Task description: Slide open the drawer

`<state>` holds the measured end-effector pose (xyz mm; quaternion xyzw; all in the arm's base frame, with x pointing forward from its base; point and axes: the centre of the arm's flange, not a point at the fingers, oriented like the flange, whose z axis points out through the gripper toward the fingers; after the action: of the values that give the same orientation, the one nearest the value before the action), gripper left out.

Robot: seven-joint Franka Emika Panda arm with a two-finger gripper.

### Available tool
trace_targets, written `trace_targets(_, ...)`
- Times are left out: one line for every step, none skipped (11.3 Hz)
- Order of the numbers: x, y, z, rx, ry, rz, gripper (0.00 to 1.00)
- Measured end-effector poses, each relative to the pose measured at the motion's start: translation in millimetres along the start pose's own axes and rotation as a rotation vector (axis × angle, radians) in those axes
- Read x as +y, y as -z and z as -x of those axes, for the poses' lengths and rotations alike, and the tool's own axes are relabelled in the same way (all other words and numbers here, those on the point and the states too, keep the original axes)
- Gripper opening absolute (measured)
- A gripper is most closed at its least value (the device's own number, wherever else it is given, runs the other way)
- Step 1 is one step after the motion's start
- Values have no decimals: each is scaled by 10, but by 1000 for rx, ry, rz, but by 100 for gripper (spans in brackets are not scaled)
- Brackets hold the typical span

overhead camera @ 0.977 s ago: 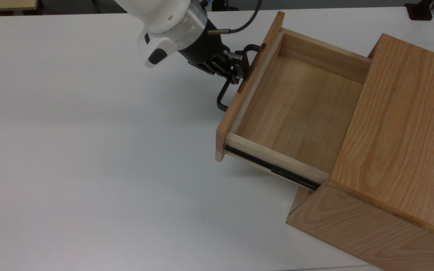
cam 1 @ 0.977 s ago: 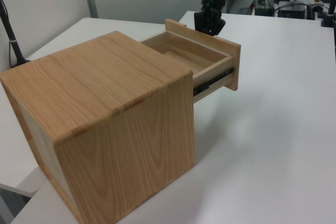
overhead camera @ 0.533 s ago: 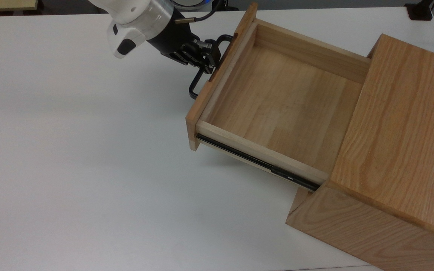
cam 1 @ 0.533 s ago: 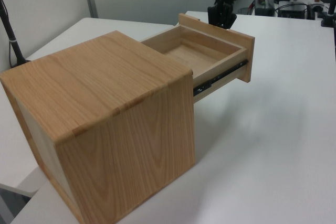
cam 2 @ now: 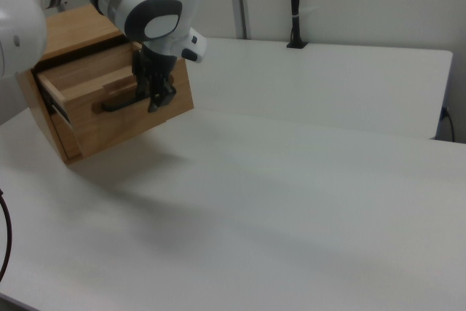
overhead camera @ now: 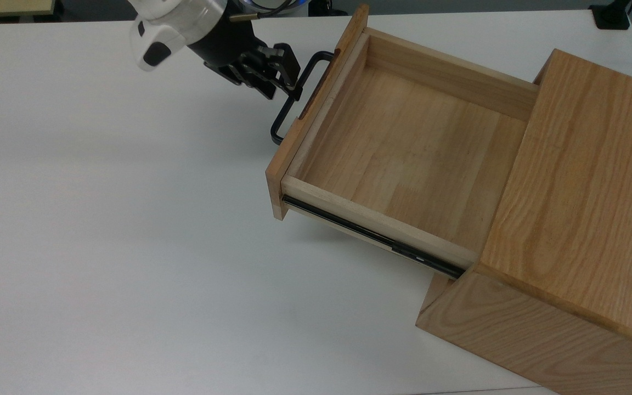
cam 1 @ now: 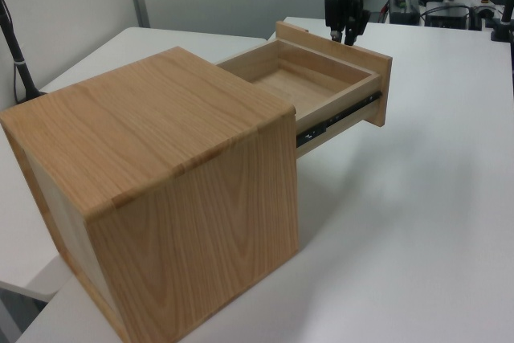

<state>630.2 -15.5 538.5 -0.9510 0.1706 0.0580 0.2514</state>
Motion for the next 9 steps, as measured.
trace_targets(17,58,27,16,11,44,66)
trace_targets(81,161,80,33,24,125,81)
trace_targets(147,269,145,46,47,217,95)
trace_targets(181,373,211,65,81,316,100)
trace_targets(172,450,267,86,106,395,100)
trace_targets(151,517,315,105,125,455,100)
trace_targets(141,606,366,124,139,495,100)
trace_targets(148,724,425,142,168,533,100)
trace_targets(156,825,479,152,204,558,100)
